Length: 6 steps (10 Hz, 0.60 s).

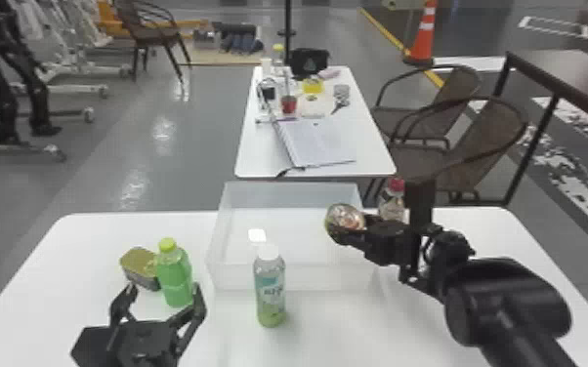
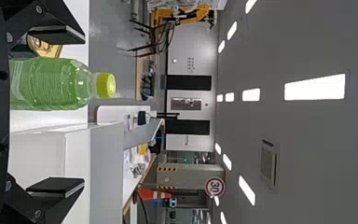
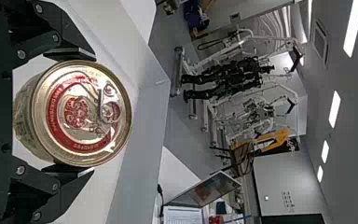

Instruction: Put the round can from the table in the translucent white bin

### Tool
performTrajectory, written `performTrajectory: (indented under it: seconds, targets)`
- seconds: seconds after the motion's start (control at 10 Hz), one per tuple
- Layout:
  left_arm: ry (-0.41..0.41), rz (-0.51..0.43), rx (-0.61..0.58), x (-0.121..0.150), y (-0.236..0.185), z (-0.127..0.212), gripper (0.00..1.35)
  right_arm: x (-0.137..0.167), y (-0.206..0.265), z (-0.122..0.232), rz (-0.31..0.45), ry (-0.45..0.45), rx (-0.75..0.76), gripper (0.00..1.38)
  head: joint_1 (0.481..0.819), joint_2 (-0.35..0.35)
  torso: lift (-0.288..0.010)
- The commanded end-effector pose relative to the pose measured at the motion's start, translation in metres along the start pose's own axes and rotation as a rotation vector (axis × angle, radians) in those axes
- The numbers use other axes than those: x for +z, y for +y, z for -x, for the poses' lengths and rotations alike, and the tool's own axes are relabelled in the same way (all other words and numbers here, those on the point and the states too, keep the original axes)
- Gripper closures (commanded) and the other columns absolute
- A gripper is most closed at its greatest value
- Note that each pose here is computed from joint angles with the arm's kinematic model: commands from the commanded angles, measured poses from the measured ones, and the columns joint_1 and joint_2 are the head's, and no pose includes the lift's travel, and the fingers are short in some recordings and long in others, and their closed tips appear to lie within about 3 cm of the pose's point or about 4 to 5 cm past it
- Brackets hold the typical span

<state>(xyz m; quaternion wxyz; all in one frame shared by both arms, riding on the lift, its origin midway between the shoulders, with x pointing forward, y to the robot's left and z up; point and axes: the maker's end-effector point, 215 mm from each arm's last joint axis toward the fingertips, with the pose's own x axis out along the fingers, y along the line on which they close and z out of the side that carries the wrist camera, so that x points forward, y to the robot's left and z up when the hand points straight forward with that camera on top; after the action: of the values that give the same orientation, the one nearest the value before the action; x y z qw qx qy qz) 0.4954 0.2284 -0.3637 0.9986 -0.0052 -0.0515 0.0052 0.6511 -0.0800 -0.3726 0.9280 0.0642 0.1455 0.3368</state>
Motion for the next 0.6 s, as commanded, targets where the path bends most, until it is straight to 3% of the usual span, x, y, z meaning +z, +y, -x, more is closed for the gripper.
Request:
performTrajectory:
  seconds: [0.0,0.3,0.5]
  targets:
    - [-0.001,0.006,-0.001,-0.0005,-0.0022,-0.0013,0.21,0.0062,-0.0039,-0.0060,0.001,0.002,0.002,0.98,0.549,0.000,-0.100]
    - [-0.001,0.007,-0.001,-0.0011,-0.0020,-0.0005,0.21,0.0018,0.0005,-0.0088,-0.007,0.003,0.011,0.34,0.549,0.000,-0.100]
    - [0.001,0.007,-0.001,-0.0019,-0.0020,-0.0003,0.21,0.0015,-0.0001,-0.0082,-0.009,0.000,0.010,0.13,0.549,0.000,-0.100]
